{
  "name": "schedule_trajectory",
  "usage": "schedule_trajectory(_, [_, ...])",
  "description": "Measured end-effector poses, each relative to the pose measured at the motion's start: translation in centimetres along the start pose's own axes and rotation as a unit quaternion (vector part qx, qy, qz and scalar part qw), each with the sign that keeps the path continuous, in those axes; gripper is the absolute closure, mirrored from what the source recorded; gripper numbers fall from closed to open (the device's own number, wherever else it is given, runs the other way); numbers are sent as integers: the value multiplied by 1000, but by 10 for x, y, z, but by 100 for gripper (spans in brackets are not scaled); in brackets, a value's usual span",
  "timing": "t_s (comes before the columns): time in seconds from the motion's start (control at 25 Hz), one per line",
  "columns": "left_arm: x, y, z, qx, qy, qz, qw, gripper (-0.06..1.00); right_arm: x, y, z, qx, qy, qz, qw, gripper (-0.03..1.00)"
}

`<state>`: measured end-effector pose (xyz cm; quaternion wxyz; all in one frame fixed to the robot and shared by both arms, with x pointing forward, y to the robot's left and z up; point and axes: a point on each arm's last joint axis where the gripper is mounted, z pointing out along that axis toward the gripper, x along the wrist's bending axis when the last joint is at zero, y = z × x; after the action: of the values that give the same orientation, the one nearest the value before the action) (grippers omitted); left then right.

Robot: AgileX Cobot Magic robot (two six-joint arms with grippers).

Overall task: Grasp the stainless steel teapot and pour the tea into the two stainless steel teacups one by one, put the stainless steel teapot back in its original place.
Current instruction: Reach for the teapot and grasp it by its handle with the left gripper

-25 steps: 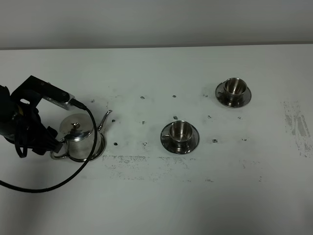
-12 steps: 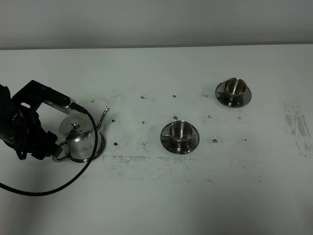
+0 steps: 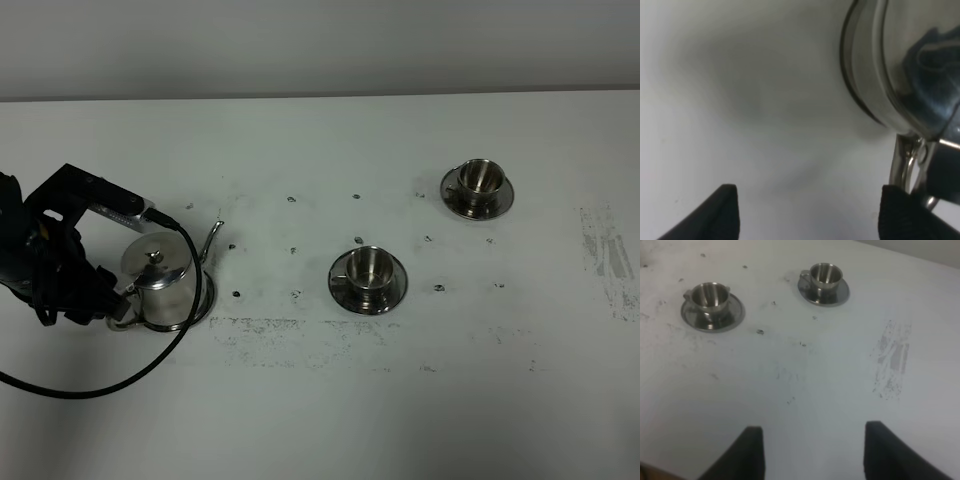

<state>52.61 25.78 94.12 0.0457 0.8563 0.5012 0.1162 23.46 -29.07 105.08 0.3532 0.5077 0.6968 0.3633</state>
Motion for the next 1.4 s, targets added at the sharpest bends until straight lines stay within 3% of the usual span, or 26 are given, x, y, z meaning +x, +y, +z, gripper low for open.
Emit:
schedule_trajectory(0.36, [-6,2,0,2,-4,18,1000,38,0,0,0,0,0,0,1000,54])
schedule_trajectory(0.72, [-14,-6,-3,45,-42,-55,997,38,0,0,0,0,0,0,1000,54])
schedule_trajectory(1.04, [-13,-14,-43,18,-37,-73,996,38,0,0,0,0,0,0,1000,54])
schedule_trajectory(1.28, [-19,-22,-54,47,-42,-103,993,38,0,0,0,0,0,0,1000,54])
schedule_trajectory(1.4, [-26,-21,-55,50,-44,-95,993,38,0,0,0,0,0,0,1000,54])
